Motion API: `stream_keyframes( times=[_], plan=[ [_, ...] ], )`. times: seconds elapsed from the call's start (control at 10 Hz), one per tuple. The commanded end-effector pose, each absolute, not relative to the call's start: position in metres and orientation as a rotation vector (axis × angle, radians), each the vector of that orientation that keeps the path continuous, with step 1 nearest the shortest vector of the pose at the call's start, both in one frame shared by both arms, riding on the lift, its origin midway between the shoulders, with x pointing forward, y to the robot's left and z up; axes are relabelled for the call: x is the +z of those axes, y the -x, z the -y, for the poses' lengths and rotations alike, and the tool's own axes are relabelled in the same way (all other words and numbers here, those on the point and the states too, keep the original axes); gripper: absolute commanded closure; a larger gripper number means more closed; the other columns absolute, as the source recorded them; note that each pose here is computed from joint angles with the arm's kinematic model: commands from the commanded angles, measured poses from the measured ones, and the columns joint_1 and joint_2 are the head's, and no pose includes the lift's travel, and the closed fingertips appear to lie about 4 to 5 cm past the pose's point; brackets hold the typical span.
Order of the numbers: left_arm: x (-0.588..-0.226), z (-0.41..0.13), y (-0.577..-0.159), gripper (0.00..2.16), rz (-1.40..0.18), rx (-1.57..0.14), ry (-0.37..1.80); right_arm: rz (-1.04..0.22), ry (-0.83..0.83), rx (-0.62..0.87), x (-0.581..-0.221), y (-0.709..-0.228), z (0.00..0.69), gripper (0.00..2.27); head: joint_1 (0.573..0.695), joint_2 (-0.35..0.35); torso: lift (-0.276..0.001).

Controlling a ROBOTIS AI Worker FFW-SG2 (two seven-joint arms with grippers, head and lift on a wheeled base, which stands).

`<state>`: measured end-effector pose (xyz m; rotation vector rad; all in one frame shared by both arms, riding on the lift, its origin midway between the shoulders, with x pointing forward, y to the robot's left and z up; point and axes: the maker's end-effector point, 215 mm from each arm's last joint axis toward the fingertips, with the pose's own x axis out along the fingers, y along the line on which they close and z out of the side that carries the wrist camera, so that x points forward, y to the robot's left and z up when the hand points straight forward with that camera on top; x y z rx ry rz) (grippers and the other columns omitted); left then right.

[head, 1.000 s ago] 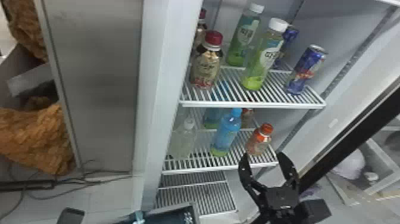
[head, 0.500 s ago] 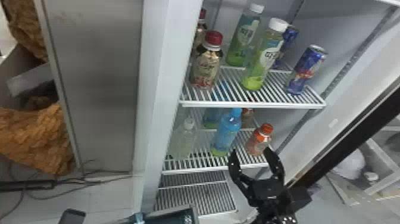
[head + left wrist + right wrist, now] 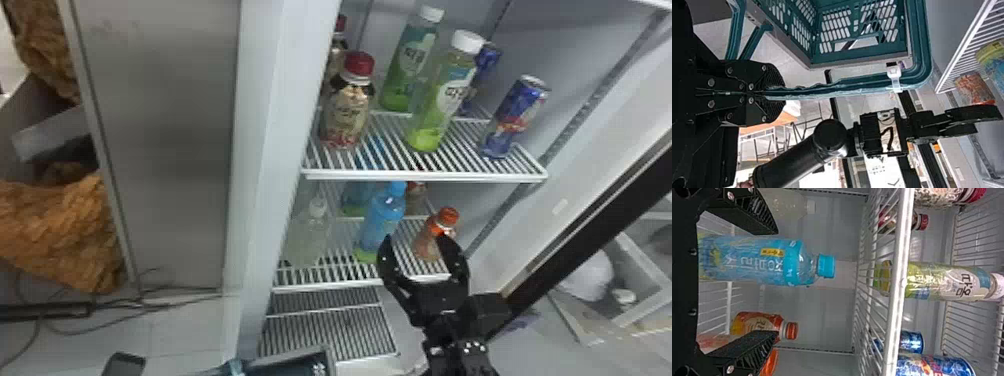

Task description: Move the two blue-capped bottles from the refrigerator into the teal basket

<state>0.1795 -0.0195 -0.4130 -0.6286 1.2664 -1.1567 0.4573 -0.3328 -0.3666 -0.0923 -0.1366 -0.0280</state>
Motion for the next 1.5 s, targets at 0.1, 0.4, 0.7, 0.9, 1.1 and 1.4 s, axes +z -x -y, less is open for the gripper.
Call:
stream_keyframes(
  times=[0.1, 0.4, 0.7, 0.9, 1.1, 1.4],
  plan=[
    [-0.413, 0.021, -0.177, 1.2, -1.274, -1.162, 0.641, 0.142, 0.087, -0.015, -0.366, -0.465, 0.326, 0.11, 0.695, -0.35, -0.146],
    [-0.413, 0.021, -0.177, 1.2, -1.278, -1.164, 0.651, 0.143, 0.093, -0.02, -0.368, -0.481, 0.328, 0.11, 0.695, -0.35, -0.146],
    [-0.413, 0.024, -0.172, 1.2, -1.293, -1.178, 0.681, 0.127, 0.09, -0.021, -0.376, -0.499, 0.332, 0.11, 0.695, -0.35, -0.146],
    [-0.413, 0.026, -0.169, 1.2, -1.301, -1.183, 0.693, 0.119, 0.07, -0.004, -0.382, -0.511, 0.326, 0.11, 0.695, -0.35, -0.146],
    [-0.413, 0.026, -0.169, 1.2, -1.3, -1.185, 0.694, 0.107, 0.052, 0.017, -0.388, -0.525, 0.318, 0.11, 0.695, -0.35, -0.146],
    [-0.413, 0.027, -0.167, 1.2, -1.307, -1.19, 0.702, 0.098, 0.032, 0.032, -0.391, -0.543, 0.311, 0.13, 0.695, -0.35, -0.146]
  ],
)
